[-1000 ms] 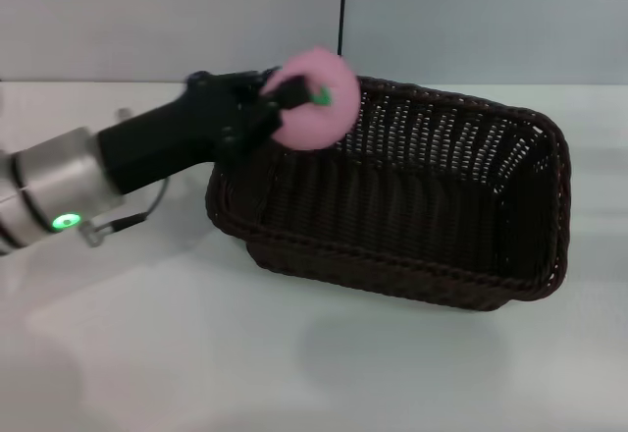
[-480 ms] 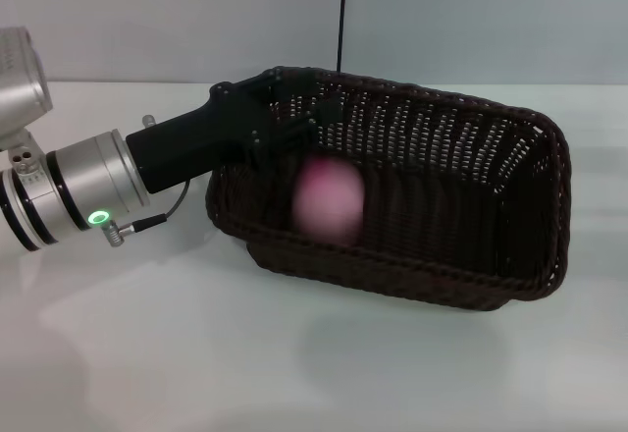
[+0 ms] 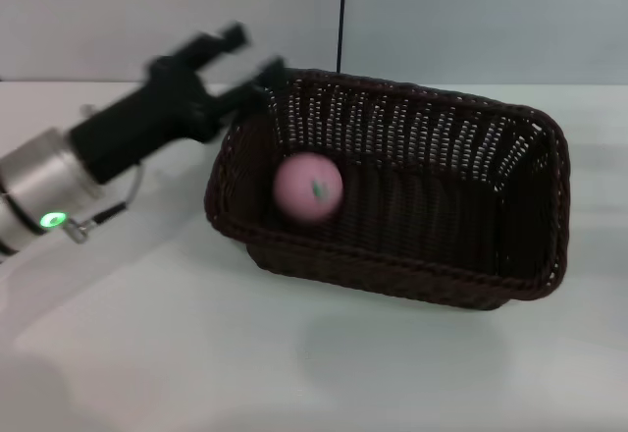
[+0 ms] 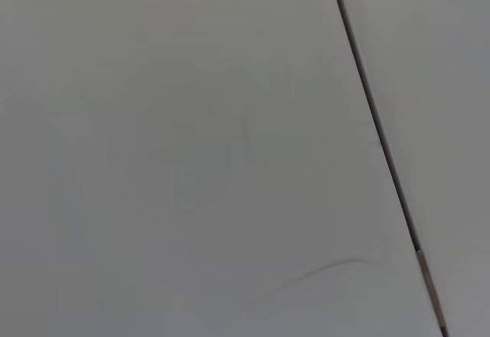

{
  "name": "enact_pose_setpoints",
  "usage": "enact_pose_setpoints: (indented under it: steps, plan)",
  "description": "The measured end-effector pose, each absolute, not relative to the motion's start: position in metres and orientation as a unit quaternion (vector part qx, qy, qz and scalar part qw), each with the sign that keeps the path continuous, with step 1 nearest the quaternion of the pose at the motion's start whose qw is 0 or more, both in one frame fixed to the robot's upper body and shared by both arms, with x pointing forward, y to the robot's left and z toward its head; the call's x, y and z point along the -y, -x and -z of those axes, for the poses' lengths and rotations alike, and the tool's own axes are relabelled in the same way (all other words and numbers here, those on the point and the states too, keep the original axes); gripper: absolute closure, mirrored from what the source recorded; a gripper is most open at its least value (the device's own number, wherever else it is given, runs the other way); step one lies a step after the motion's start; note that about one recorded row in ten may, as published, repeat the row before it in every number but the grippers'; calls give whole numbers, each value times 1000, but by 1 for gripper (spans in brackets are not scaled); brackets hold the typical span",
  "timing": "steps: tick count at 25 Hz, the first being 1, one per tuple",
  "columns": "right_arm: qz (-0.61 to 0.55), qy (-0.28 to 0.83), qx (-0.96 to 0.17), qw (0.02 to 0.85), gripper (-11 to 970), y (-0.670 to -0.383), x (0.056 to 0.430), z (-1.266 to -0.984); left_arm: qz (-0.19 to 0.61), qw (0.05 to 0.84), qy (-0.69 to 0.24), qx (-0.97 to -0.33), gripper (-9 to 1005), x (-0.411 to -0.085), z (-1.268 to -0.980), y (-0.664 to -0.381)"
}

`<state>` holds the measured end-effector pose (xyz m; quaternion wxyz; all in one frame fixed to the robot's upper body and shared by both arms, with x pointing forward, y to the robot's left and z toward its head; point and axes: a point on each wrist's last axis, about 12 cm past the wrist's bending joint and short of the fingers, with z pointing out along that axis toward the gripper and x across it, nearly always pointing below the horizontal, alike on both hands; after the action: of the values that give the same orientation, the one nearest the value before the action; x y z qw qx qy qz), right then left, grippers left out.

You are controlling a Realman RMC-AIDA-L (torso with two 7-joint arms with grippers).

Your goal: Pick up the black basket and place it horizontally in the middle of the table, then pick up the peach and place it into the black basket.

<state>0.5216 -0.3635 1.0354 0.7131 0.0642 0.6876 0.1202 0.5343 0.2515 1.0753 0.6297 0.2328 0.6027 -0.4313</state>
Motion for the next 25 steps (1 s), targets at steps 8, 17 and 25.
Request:
enact_pose_setpoints:
  steps: [8, 17, 25]
  plan:
    - [-108, -83, -685, 716, 454, -512, 373, -1033, 245, 791, -30, -559, 198, -310, -1054, -483]
    - [-95, -107, -682, 718, 454, -505, 381, -1031, 34, 828, 34, -559, 197, -328, -1037, -448]
    - [-94, -108, -681, 718, 454, -505, 381, -1031, 22, 825, 34, -564, 197, -330, -1035, -446]
